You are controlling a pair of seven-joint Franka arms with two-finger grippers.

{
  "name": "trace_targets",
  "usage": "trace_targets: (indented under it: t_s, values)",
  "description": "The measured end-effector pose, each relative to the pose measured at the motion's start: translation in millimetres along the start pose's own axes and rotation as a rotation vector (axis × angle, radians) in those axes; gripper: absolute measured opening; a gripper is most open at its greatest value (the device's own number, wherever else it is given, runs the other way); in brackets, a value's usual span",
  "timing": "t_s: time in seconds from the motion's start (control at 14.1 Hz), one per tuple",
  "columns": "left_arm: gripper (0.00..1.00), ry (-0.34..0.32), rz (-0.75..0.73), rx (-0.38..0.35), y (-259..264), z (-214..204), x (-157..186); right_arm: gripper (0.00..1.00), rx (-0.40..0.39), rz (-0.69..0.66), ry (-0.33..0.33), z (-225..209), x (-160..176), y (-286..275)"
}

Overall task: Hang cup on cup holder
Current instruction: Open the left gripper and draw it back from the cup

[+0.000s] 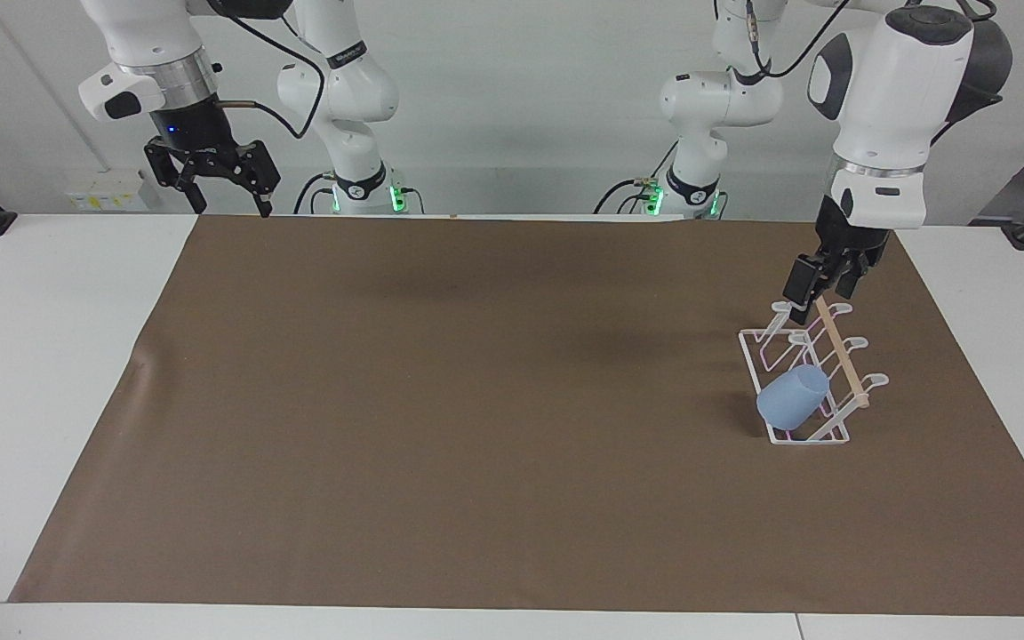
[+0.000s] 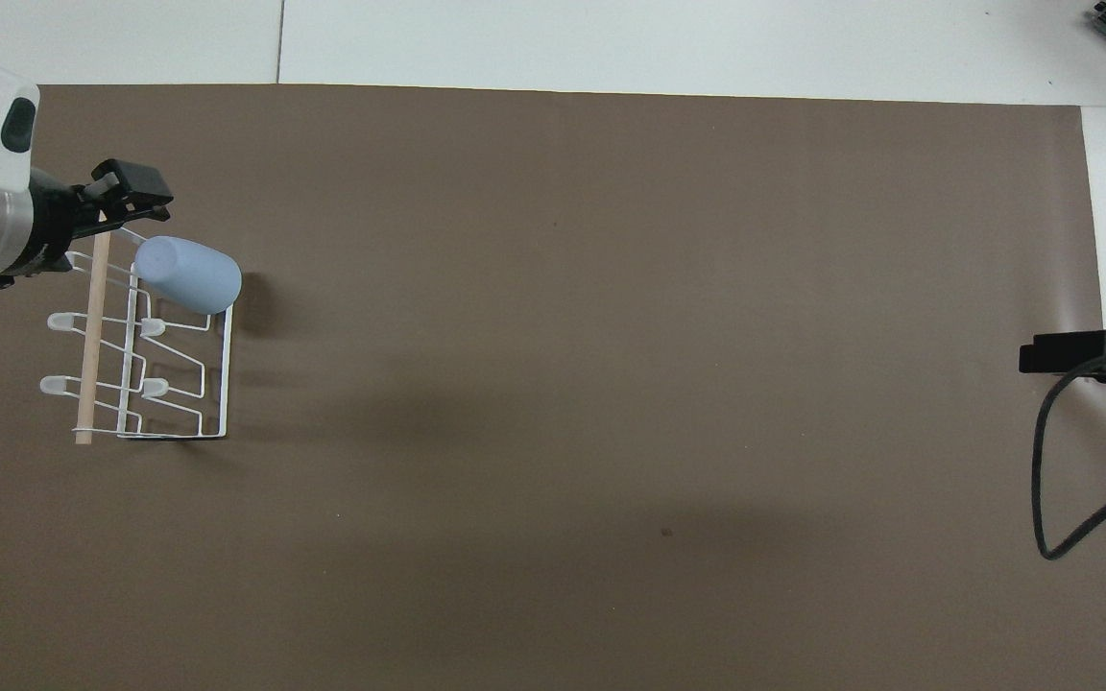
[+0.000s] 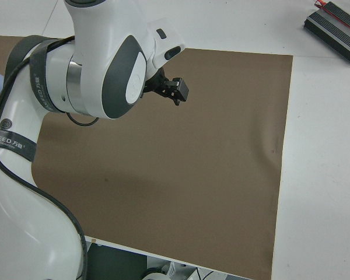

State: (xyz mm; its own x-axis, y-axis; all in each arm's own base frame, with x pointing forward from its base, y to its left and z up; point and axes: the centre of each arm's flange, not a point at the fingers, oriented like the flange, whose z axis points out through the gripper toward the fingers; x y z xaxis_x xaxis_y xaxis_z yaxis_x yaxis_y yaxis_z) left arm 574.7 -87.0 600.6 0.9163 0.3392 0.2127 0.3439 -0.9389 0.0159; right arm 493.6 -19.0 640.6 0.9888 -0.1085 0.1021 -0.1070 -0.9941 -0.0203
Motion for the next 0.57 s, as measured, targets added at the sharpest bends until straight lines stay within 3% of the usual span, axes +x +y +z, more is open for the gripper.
trace_targets:
  t_s: [0.28,0.57]
  values:
    - [1.00,-0.109,0.249,0.037,-37,-4,6,1.00,0.000,0.000,0.000,0,0,0]
    - [1.00,-0.193,0.392,0.027,-69,-22,11,1.00,0.000,0.000,0.000,0,0,0]
